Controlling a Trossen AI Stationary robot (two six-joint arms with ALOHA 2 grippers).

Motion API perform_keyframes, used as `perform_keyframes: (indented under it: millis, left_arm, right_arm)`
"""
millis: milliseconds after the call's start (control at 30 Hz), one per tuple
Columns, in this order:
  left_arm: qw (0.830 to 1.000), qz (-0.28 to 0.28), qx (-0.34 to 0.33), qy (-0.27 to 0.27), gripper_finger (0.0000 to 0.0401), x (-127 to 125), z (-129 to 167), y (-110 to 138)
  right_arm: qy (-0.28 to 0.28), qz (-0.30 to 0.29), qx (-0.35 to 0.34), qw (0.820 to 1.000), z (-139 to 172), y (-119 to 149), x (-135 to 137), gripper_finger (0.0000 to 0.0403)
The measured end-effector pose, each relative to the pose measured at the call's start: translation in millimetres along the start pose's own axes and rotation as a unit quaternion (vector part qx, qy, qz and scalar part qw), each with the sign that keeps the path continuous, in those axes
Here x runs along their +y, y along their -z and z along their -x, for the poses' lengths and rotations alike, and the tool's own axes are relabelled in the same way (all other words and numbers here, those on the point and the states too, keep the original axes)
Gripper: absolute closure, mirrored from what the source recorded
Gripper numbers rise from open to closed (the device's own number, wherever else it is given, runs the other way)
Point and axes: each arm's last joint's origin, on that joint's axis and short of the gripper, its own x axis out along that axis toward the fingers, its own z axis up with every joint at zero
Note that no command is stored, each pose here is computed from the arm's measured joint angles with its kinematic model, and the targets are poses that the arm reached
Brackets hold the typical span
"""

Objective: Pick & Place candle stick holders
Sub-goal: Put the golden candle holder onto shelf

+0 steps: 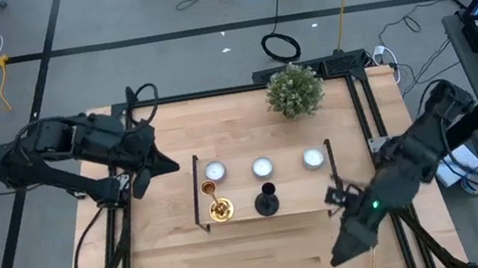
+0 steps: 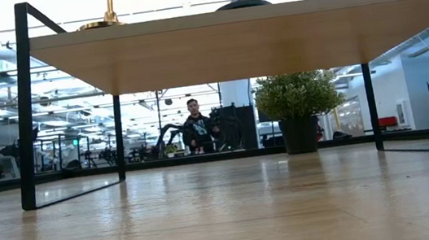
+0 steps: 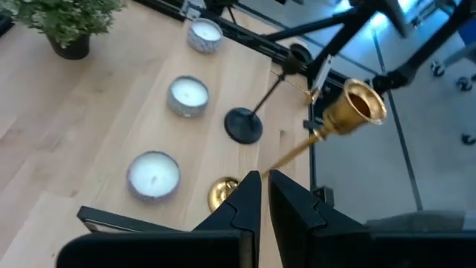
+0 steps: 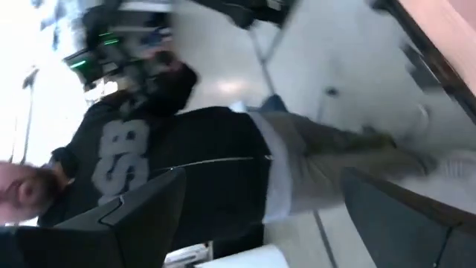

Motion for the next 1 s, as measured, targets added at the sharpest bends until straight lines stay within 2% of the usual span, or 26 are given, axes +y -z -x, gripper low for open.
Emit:
perform_keyframes:
  millis: [100,167,333,433,567,800,1000]
  left_arm:
    - [1.000,-0.010,0.005,0.010,0.0371,-4.4,0.9,2.8]
    - [1.000,-0.015,0.009,0.018,0.0371,-7.8,0.9,4.7]
    - [0.999,-0.038,0.024,0.024,0.0371,-15.3,1.1,11.3]
    - [0.999,-0.046,0.022,0.016,0.0371,-18.4,1.2,13.7]
    - [0.998,-0.052,0.030,0.006,0.0371,-20.0,1.5,17.5]
    - [0.998,-0.046,0.029,-0.035,0.0371,-18.8,3.2,22.0]
    - [0.998,-0.033,0.026,-0.040,0.0371,-17.7,7.5,23.6]
  right_arm:
    - [0.066,-0.074,0.018,0.995,-10.7,13.5,-14.0,0.0051]
    - [0.124,-0.132,0.030,0.983,-14.0,24.2,-25.4,0.0051]
    - [0.269,-0.255,0.058,0.927,-11.4,49.3,-52.7,0.0051]
    - [0.318,-0.317,0.052,0.892,-13.4,59.2,-68.7,0.0051]
    - [0.346,-0.352,0.035,0.869,-22.9,66.8,-93.2,0.0051]
    - [0.350,-0.360,0.027,0.865,-49.5,64.2,-157.1,0.0051]
    - [0.349,-0.372,0.031,0.860,-58.1,63.7,-203.8,0.0051]
